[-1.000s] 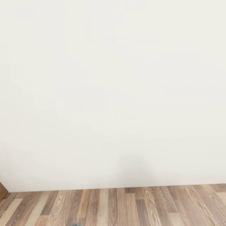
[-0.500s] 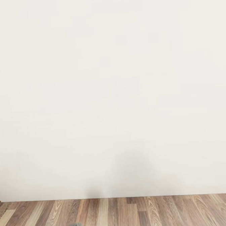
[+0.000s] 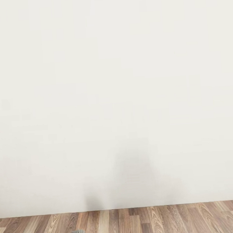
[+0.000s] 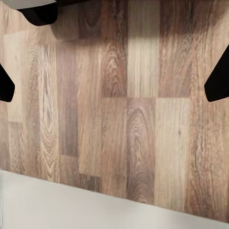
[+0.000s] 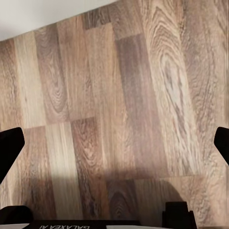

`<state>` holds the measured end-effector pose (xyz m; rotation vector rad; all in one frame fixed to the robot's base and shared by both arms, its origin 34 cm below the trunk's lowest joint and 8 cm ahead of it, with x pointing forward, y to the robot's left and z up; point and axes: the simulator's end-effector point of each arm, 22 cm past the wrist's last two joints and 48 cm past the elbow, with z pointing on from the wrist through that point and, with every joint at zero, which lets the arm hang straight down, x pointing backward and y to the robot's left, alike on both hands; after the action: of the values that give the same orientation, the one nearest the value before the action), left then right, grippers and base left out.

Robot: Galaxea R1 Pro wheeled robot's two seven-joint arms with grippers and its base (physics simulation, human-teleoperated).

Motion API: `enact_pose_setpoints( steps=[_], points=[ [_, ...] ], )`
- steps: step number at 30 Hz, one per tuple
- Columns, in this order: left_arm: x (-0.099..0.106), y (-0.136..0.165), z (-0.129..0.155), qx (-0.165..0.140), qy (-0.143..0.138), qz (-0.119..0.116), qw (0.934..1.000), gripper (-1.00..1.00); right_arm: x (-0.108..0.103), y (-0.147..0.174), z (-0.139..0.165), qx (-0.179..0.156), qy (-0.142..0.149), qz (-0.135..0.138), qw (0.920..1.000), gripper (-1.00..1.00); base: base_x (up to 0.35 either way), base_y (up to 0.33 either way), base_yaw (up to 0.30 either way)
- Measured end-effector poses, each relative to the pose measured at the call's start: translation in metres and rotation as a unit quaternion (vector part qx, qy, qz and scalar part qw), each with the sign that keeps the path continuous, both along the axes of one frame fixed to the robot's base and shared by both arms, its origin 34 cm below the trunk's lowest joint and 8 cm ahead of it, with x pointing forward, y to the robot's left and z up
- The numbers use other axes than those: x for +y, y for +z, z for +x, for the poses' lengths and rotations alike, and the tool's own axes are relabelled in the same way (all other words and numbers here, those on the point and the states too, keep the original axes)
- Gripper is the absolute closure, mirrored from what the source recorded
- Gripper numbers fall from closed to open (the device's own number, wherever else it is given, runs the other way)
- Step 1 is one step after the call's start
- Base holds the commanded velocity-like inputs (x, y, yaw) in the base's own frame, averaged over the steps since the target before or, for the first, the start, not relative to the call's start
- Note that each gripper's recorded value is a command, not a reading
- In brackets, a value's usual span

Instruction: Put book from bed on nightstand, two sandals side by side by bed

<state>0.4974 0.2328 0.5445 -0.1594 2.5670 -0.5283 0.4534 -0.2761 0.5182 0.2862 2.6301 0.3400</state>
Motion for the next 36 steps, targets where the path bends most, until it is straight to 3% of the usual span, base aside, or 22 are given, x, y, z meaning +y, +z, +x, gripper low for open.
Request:
enact_pose_setpoints(
  steps=[20,36],
  points=[
    [0.0,-0.0006,-0.0005,0.001,0.0,0.0,1.0,-1.0,-0.0008,-0.0005,-0.0005,0.001,-0.001,0.0,1.0,-1.0,0.005,0.0,-0.276],
    [0.0,-0.002,-0.0021,0.003,0.0,0.0,1.0,-1.0,-0.0009,-0.0018,-0.0023,0.003,0.0,-0.001,1.0,-1.0,0.283,0.0,-0.28]
  ],
)
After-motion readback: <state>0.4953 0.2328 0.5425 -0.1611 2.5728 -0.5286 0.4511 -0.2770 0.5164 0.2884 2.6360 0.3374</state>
